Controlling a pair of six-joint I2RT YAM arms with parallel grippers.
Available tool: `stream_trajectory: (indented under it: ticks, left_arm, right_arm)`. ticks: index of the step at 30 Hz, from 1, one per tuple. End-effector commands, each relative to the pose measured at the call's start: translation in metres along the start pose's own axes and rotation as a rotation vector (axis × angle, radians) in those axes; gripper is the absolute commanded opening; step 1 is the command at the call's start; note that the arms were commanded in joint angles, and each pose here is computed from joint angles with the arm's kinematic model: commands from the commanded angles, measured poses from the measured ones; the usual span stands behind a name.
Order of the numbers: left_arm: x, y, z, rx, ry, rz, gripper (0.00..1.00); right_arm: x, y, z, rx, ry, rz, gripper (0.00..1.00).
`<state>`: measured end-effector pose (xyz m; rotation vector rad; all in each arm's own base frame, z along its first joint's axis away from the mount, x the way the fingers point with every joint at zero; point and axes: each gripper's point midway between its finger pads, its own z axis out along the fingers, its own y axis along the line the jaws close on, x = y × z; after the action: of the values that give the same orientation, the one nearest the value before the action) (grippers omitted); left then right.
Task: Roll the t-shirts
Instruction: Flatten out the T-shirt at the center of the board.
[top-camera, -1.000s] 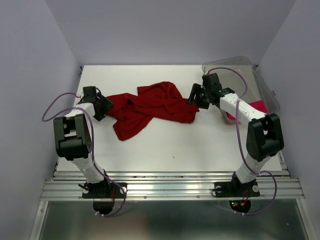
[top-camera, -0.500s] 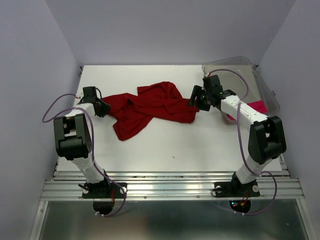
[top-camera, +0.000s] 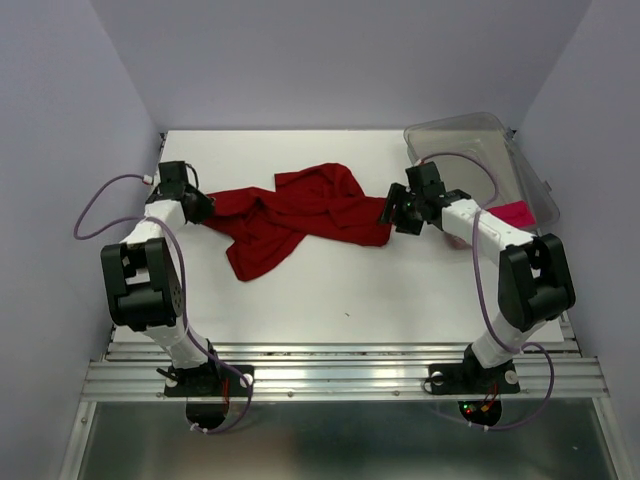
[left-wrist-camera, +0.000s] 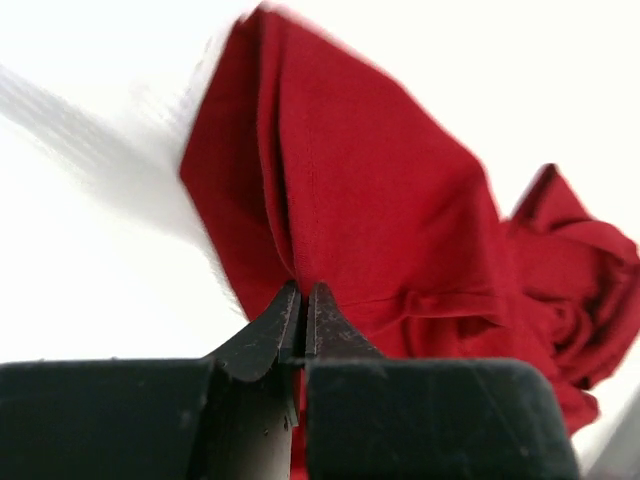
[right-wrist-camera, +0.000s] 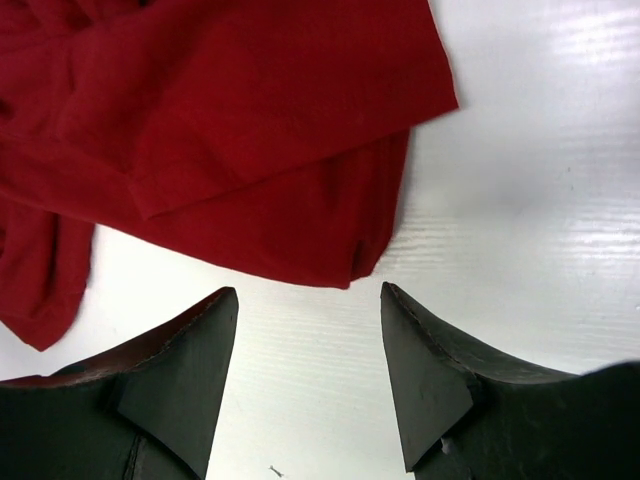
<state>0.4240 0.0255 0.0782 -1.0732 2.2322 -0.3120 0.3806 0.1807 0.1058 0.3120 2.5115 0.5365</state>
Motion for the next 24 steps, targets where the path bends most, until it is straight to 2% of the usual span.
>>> stream_trajectory:
  ticks: [1,7,12,18,24]
  left_arm:
    - [-0.048,-0.040,-0.056,0.101,-0.146,0.027,0.00]
    - [-0.057,-0.054,-0.071,0.137,-0.149,0.044,0.00]
    - [-0.057,-0.056,-0.072,0.143,-0.147,0.054,0.00]
    - [-0.056,-0.055,-0.071,0.138,-0.137,0.066,0.00]
    - [-0.053,-0.054,-0.068,0.137,-0.126,0.074,0.00]
  right_arm:
    - [0.004,0.003,-0.002,-0.021,-0.039,0.076,0.65]
    - [-0.010,-0.004,0.013,0.017,-0.099,0.189,0.65]
    - [-0.040,-0.003,0.021,0.039,-0.218,0.233,0.64]
    - [-0.038,0.005,0.048,0.024,-0.159,0.313,0.62]
    - [-0.033,0.007,0.061,-0.006,-0.157,0.412,0.60]
